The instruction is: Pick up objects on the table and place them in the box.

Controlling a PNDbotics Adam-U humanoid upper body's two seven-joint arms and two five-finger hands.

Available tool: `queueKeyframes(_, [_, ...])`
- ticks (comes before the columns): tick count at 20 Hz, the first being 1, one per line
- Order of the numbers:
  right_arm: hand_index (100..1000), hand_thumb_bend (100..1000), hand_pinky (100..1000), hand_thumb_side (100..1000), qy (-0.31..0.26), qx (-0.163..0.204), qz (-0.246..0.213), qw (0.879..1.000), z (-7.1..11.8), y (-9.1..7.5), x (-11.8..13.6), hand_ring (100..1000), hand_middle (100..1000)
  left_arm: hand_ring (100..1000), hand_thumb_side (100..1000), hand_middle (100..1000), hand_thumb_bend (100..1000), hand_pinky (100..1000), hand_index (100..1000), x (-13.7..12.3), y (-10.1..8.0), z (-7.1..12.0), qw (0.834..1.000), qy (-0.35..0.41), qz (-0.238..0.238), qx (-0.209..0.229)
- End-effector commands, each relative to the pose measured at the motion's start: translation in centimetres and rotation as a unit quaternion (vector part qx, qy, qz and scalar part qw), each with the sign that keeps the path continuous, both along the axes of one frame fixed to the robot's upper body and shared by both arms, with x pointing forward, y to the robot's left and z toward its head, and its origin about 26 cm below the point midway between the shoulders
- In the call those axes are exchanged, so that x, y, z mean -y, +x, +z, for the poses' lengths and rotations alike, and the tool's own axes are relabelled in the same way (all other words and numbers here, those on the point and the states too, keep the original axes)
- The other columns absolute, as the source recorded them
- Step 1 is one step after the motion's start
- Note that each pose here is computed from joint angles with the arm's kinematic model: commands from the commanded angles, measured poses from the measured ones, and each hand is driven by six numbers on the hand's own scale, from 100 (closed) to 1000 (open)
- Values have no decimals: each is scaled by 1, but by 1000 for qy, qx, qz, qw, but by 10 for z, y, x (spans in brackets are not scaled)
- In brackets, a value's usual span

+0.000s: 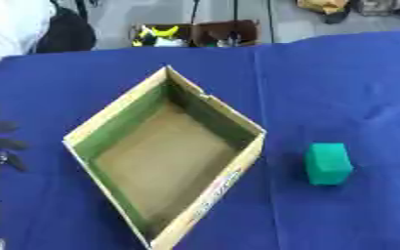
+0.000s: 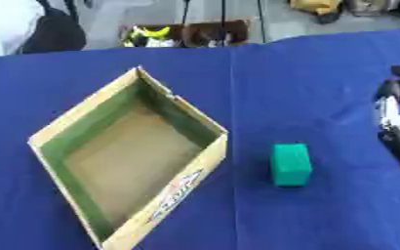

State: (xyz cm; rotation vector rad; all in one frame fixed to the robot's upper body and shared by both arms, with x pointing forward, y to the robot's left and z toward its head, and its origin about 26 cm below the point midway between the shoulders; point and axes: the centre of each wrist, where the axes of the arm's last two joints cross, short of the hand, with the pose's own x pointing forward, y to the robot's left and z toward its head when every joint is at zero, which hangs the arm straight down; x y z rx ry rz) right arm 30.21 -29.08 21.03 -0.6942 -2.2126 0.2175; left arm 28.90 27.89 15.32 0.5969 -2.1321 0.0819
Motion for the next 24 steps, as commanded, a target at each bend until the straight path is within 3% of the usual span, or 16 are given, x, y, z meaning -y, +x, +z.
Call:
queueKeyframes(1, [808,100,798,588,-12,14,0,1000,9,-3,1,690,608,511,935,614,184,300,859,-4,-3,8,1000,10,6,12])
queueKeyframes(9, [812,100,796,613,-21,17,-1,1000,10,-4,3,695,615,511,935,613,184,300,859,-4,-3,8,1000,10,8,12])
queueKeyframes(11, [824,100,792,696,-44,20,0,999,14,-4,4,712,638,511,935,613,185,300,859,-5,-3,8,1000,11,8,12])
queueKeyframes(12, [832,191,791,805,-62,22,1,998,16,-4,5,722,652,511,937,613,186,300,859,-5,-3,8,1000,12,9,12])
queueKeyframes(14, [838,206,787,808,-106,29,10,994,23,-3,5,734,671,511,934,613,184,300,858,-6,-3,8,1000,15,10,11])
queueKeyframes(18, [865,360,792,976,-200,35,28,979,34,-3,1,776,752,511,935,613,185,300,858,-9,-4,8,1000,22,13,8])
queueKeyframes(24, [867,428,792,1000,-326,12,39,944,44,-3,-3,795,791,511,935,612,183,300,858,-10,-4,8,999,28,14,6])
